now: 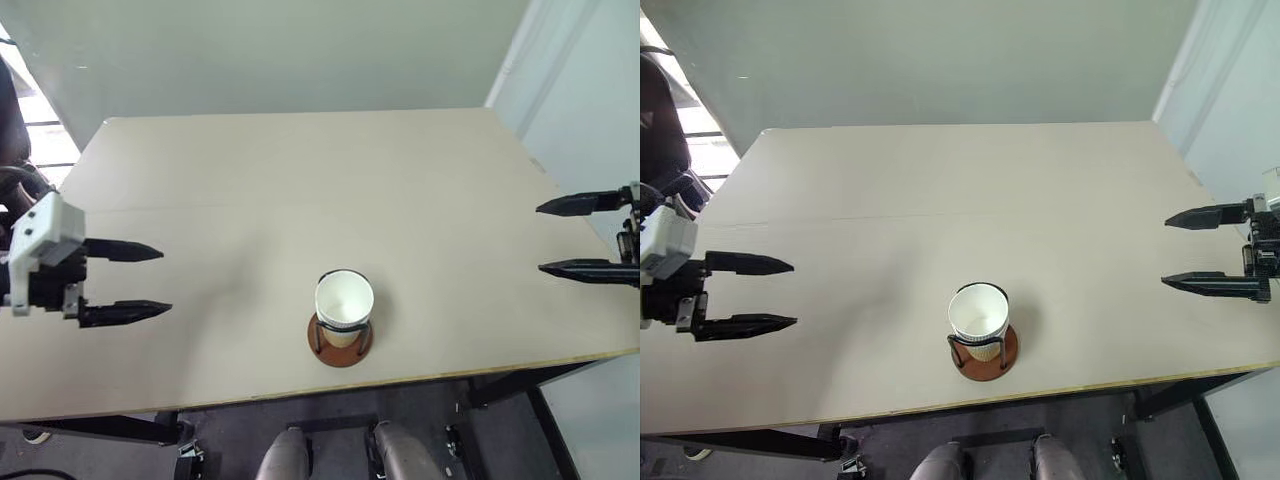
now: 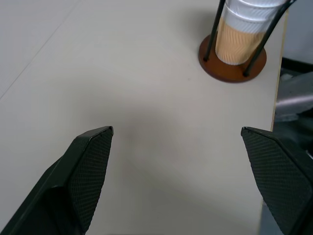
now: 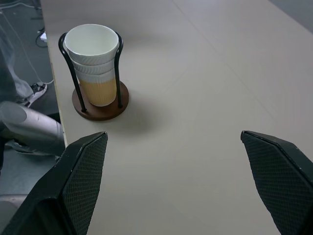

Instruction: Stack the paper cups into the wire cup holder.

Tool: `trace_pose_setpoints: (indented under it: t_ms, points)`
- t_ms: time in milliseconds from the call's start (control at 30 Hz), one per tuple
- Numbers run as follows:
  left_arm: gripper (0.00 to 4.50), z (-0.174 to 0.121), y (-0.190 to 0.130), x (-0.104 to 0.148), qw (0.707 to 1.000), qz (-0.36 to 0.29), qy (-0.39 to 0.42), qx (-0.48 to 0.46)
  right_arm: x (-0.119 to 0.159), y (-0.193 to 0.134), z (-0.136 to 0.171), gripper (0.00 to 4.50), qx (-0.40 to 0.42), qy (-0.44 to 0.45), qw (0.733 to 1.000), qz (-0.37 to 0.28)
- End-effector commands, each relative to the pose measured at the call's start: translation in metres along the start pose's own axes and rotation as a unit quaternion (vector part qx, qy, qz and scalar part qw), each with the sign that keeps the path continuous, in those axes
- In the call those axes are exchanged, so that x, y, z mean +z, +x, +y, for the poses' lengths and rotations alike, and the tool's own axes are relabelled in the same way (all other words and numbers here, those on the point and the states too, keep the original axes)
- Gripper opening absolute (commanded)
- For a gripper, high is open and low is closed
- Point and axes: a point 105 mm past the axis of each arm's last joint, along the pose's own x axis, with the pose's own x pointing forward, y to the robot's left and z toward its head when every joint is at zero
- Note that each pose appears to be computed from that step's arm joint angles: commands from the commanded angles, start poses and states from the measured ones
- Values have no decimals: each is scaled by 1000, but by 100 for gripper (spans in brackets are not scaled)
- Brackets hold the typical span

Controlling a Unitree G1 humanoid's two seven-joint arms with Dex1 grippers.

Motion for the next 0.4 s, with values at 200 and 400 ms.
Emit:
trace_pose_setpoints:
  t_ms: [200,400]
  points:
    - [449,-9,-10,9,1000,1,22,13,4,5,-7,446,21,-23,1000,4]
    - [449,-11,-8,8,1000,2,21,15,3,6,-9,446,22,-22,1000,3]
